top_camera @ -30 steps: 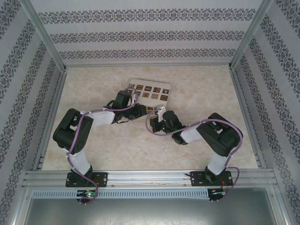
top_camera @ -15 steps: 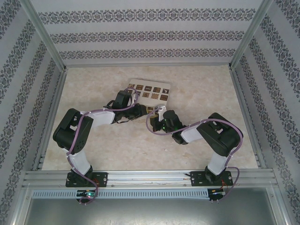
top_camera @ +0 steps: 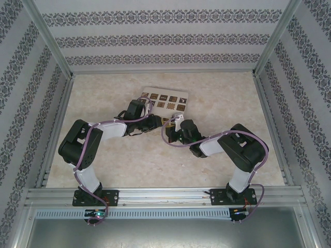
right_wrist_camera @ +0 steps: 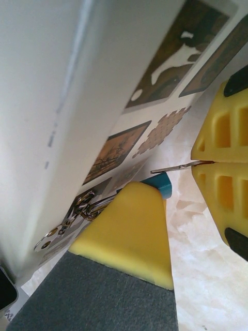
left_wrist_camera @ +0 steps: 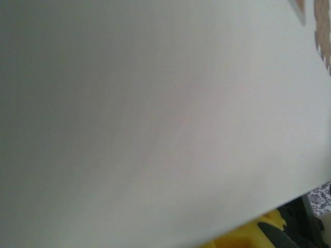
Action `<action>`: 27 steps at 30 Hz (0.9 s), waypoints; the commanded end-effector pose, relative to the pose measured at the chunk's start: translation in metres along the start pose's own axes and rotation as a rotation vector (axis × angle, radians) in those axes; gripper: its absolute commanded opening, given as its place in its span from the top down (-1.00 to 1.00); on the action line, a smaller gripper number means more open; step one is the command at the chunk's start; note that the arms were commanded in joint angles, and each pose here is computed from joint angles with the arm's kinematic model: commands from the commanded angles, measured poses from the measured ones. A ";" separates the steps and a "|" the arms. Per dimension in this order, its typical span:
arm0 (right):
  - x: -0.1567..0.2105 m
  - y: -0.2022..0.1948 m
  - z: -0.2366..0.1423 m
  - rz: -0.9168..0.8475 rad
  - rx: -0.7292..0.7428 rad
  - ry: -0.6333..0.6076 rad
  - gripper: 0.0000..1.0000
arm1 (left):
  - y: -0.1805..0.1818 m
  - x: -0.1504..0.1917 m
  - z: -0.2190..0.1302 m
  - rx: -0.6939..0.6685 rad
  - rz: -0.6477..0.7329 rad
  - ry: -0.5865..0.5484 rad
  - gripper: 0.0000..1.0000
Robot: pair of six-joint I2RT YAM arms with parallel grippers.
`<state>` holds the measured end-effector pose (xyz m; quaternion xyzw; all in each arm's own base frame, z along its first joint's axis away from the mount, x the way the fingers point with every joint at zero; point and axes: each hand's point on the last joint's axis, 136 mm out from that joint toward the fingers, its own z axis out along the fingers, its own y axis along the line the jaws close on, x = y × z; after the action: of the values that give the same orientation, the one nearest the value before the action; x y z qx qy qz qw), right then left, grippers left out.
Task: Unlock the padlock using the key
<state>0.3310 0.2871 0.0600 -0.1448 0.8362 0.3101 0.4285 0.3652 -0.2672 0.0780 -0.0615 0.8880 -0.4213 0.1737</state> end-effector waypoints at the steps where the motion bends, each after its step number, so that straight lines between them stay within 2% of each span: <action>1: -0.015 0.008 0.001 0.020 -0.041 -0.031 1.00 | -0.037 -0.004 -0.009 0.102 0.035 0.005 0.57; 14: 0.018 0.001 -0.008 0.025 -0.010 0.040 1.00 | -0.037 -0.004 -0.010 0.100 0.034 -0.003 0.57; 27: -0.003 0.012 -0.003 0.013 -0.036 -0.007 1.00 | -0.036 -0.003 -0.010 0.101 0.031 0.001 0.57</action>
<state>0.3206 0.2854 0.0516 -0.1506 0.8409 0.3098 0.4173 0.3654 -0.2670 0.0779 -0.0632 0.8881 -0.4210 0.1735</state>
